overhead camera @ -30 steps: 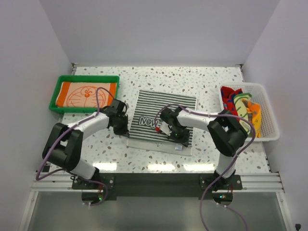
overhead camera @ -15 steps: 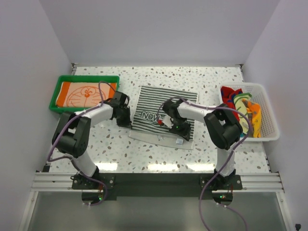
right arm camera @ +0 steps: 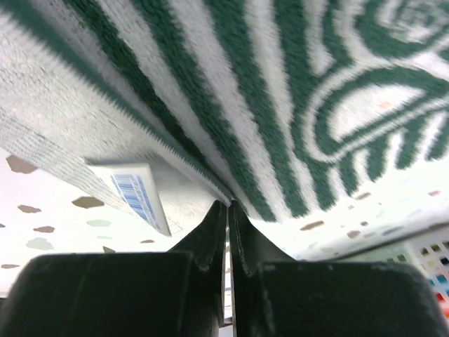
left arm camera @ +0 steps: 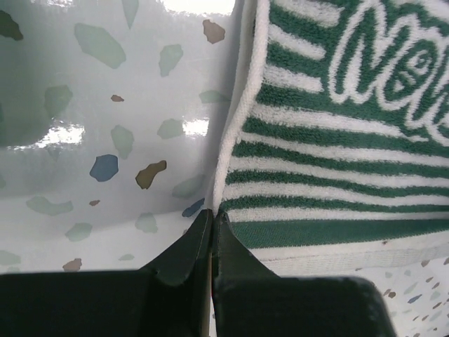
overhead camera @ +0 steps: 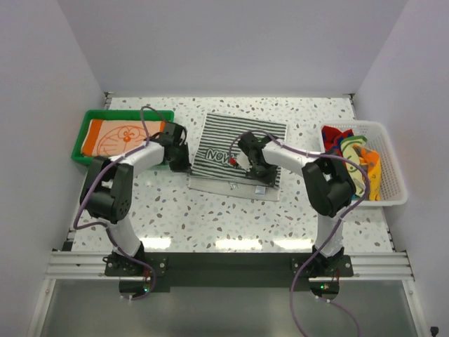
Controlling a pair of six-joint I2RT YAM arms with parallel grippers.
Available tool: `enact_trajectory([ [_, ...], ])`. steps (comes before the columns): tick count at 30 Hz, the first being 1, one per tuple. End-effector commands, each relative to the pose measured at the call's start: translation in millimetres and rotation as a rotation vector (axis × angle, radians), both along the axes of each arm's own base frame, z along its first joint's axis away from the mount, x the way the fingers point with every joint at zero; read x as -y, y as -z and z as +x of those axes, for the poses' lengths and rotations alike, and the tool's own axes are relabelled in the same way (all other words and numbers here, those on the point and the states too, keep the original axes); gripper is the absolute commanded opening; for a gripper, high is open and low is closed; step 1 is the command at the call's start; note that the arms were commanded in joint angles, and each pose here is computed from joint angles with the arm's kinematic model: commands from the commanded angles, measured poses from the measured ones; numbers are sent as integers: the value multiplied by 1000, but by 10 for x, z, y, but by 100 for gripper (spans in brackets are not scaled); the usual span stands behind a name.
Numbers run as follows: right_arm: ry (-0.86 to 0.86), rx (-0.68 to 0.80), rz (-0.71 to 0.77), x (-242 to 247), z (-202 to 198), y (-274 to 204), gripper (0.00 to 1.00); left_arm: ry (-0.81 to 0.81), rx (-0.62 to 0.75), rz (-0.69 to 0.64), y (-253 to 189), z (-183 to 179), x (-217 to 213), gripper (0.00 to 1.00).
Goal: Fold and stack the towels
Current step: Fold the towel
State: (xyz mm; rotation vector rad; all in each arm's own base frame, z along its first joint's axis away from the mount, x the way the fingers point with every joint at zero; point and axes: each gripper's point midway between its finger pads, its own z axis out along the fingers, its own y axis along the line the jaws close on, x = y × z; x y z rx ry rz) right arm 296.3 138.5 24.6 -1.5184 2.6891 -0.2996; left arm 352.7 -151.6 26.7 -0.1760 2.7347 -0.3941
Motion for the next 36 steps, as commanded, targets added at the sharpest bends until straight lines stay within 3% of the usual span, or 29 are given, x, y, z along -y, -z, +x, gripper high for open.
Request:
enact_trajectory([
  [1,-6,133,-3,57,187,-368,0,-18,124,-1,-427,184,-64,0],
  [9,-6,212,-36,111,308,-799,0,-20,193,24,-830,370,-83,0],
  [16,40,197,-42,223,-29,-1093,0,-20,259,21,-1210,151,-139,0],
  [21,34,135,-11,157,-249,-862,0,-5,216,13,-896,-103,-64,0],
  [26,37,52,-69,243,-374,-490,0,5,109,35,-441,-272,-90,0],
  [36,50,-29,-64,186,-464,-51,0,9,54,48,-103,-432,-106,0],
])
